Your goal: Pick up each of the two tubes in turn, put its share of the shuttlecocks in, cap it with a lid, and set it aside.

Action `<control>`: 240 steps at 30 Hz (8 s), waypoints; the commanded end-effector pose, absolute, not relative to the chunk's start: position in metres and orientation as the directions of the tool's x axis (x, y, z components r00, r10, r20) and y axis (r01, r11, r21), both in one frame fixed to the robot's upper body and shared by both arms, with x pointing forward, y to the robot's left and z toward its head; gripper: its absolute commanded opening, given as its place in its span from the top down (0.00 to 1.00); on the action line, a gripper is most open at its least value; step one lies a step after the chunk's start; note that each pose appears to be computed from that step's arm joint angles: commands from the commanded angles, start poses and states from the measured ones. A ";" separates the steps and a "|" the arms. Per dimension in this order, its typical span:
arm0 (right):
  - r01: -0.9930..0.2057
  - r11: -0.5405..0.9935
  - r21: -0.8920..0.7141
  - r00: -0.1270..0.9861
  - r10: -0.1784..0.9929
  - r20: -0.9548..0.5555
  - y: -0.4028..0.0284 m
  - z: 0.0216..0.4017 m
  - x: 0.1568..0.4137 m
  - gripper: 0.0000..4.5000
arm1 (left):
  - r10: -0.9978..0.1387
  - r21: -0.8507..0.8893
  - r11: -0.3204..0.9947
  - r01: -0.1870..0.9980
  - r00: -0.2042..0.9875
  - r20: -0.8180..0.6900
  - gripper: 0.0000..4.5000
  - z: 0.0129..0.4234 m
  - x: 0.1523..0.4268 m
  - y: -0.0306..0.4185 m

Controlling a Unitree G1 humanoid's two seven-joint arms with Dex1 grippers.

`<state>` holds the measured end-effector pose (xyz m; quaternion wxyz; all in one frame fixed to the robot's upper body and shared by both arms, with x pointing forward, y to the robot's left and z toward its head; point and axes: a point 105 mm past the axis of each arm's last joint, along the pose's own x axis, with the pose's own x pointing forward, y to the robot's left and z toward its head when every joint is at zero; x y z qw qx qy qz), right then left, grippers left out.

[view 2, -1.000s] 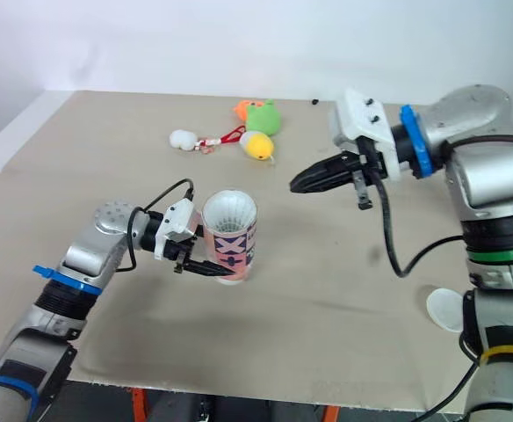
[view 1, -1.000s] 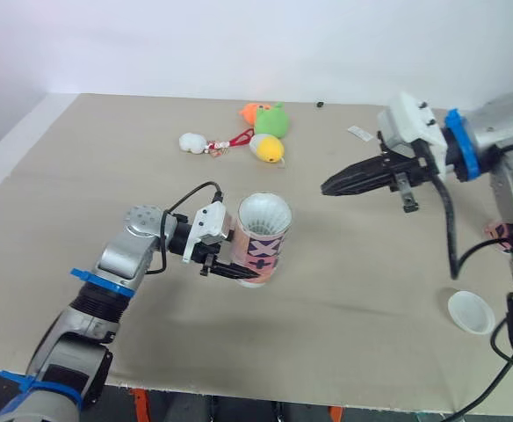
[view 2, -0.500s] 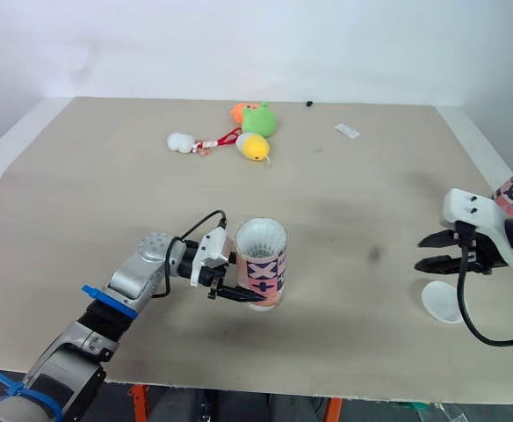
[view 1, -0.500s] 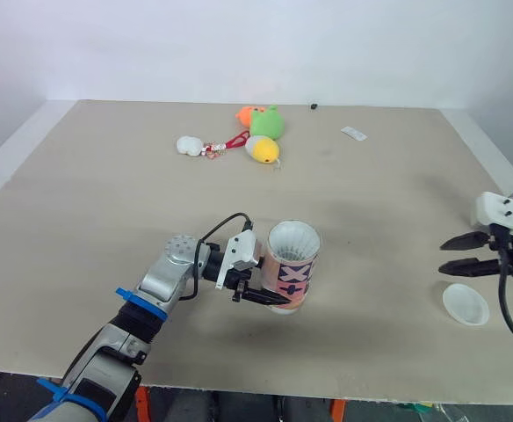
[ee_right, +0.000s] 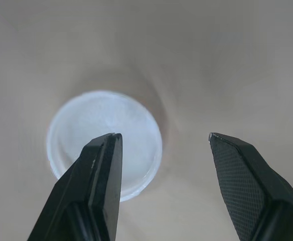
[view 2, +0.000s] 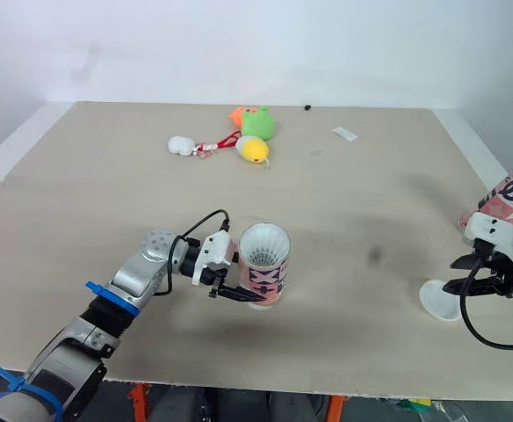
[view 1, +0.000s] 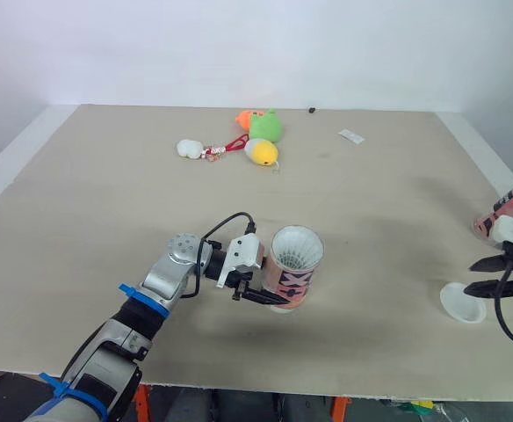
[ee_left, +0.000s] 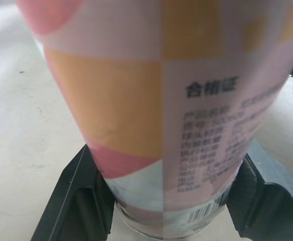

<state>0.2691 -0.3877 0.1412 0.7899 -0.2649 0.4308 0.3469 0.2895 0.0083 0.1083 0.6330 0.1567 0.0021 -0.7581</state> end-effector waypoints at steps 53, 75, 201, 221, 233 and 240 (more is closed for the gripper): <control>-0.555 -0.570 -0.606 0.051 0.703 -0.709 -0.048 0.301 0.279 0.96 | -0.899 0.142 -0.225 0.964 -0.149 -0.412 0.45 0.085 0.294 0.032; -0.502 -0.710 -0.494 0.054 0.544 -0.837 -0.056 0.271 0.278 0.96 | -0.905 0.149 -0.201 0.968 -0.126 -0.406 0.45 0.085 0.297 0.034; -0.739 -0.552 -0.386 -0.020 0.591 -0.806 -0.067 0.195 0.279 0.99 | -0.911 0.136 -0.133 0.982 -0.067 -0.407 0.45 0.083 0.291 0.049; -0.900 -0.146 -0.410 0.012 0.934 -0.358 -0.120 0.300 0.250 1.00 | -0.954 0.120 -0.078 0.990 -0.039 -0.297 0.29 0.094 0.295 0.047; -0.953 0.102 -0.285 0.208 0.905 -0.372 -0.160 0.250 0.249 0.11 | -0.944 0.154 -0.079 0.985 -0.024 -0.330 0.00 0.099 0.299 0.062; -0.965 0.172 -0.196 0.246 0.848 -0.469 -0.178 0.201 0.248 0.01 | -0.912 0.127 -0.054 0.990 0.004 -0.411 0.00 0.095 0.288 0.112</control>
